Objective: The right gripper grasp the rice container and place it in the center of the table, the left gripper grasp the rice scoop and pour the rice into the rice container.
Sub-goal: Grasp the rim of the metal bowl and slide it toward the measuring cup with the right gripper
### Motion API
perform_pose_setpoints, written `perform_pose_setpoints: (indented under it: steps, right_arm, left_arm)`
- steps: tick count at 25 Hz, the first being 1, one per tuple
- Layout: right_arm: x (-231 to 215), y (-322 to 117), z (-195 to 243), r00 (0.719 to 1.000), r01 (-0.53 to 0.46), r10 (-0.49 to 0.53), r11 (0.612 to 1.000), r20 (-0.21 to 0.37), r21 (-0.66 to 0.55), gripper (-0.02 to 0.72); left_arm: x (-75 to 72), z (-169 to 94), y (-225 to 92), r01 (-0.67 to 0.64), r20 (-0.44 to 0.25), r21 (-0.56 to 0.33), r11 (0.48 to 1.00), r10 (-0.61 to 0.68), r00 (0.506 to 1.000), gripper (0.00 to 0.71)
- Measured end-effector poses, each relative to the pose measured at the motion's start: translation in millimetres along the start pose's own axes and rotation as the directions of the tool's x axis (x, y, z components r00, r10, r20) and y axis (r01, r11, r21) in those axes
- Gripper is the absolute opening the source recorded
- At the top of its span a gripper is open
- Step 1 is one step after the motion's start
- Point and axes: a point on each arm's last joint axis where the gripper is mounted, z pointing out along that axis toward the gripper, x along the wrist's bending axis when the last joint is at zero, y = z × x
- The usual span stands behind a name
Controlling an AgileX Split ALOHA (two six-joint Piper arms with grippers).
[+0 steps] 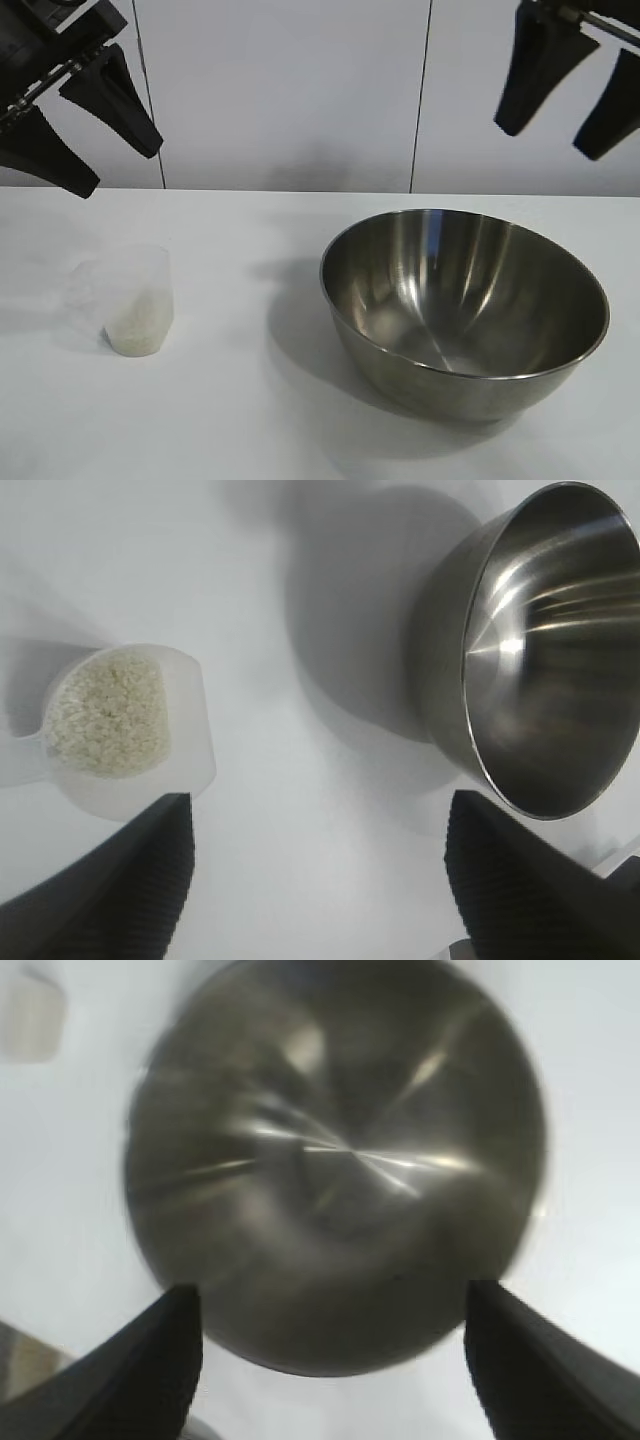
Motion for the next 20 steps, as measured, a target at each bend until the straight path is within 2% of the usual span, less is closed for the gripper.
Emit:
perform_pose_setpoints:
  steps: [1,3,10,14,17,20]
  right_arm:
    - [-4,0,1,0.999,-0.004,0.004,1.0,0.043,0.009,0.503]
    - [-10,0,4,0.996,-0.012,0.01,1.0,0.088,0.027,0.503]
    - [-44,-6,43,0.989,-0.121,0.107,0.982,0.101,0.144,0.503]
    - [-51,-16,77,0.992,-0.125,0.116,0.976,0.059,0.178,0.503]
    - [-49,-21,100,0.991,-0.133,0.133,0.984,0.008,0.122,0.503]
    - [-49,-26,120,0.986,-0.164,0.165,0.982,-0.009,0.098,0.503]
  left_arm:
    - [0.0,0,0,0.0,0.0,0.0,1.0,0.0,1.0,0.513]
    - [0.0,0,0,0.0,0.0,-0.001,1.0,0.0,1.0,0.513]
    - [0.1,0,0,0.0,-0.001,-0.004,1.0,0.0,1.0,0.513]
    - [0.2,0,0,0.0,-0.002,-0.004,1.0,0.0,1.0,0.513]
    - [0.2,0,0,0.0,-0.002,-0.005,1.0,0.0,1.0,0.513]
    - [0.2,0,1,0.0,-0.002,-0.006,1.0,0.0,1.0,0.513]
